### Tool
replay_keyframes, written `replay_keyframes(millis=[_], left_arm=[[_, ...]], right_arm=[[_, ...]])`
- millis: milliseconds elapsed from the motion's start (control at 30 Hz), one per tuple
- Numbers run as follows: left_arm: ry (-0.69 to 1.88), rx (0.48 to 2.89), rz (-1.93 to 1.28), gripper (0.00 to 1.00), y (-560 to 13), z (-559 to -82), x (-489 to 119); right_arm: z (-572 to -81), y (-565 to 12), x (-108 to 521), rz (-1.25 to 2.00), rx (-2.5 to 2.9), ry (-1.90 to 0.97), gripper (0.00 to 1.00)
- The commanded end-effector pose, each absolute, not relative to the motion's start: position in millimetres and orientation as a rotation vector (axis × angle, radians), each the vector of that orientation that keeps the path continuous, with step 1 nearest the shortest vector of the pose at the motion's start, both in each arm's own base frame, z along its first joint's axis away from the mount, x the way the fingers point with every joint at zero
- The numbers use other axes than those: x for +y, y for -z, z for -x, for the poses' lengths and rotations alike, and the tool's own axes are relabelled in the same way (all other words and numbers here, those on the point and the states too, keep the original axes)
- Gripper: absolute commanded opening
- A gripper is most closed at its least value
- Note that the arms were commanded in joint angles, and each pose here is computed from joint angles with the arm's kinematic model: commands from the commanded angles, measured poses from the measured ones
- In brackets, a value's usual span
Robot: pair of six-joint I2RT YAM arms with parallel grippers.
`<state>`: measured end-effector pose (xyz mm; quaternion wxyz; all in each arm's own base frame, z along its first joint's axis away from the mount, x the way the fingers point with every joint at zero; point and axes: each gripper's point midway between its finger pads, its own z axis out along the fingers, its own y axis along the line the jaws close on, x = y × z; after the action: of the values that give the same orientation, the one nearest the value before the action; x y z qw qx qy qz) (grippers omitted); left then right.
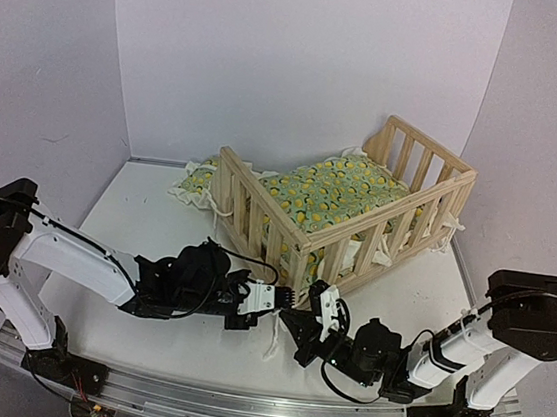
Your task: Set up the pet bed
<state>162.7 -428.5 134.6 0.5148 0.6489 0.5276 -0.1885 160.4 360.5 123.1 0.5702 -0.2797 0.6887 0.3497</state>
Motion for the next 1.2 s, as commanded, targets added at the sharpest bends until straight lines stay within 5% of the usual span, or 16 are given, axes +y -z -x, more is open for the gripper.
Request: replay_keyframes(millis=[0, 200, 500, 700, 1167], left_arm=[[0.612, 1.169, -1.521, 0.02, -171.6, -133.0, -440.1], [0.637, 1.208, -1.490, 0.00, -169.7, -131.2, -434.2], [0.656, 1.351, -1.385, 0.00, -161.7, -146.1, -439.1], [0.713, 1.379, -1.354, 0.00, -166.6, -144.1, -442.1], [0.735, 1.388, -1.343, 0.00, -169.0, -142.5, -442.4]], right_arm=[[-160.4, -151.4, 370.5, 0.616, 1.558, -0.883, 0.00], [-162.1, -153.6, 365.2, 0.582, 1.582, -0.887, 0.00], [-143.1, -121.5, 352.5, 0.672, 1.775, -0.911, 0.37], [-151.3, -119.4, 337.3, 0.614, 1.789, -0.848, 0.44], [-160.9, -150.5, 351.3, 0.550, 1.671, -0.877, 0.00]])
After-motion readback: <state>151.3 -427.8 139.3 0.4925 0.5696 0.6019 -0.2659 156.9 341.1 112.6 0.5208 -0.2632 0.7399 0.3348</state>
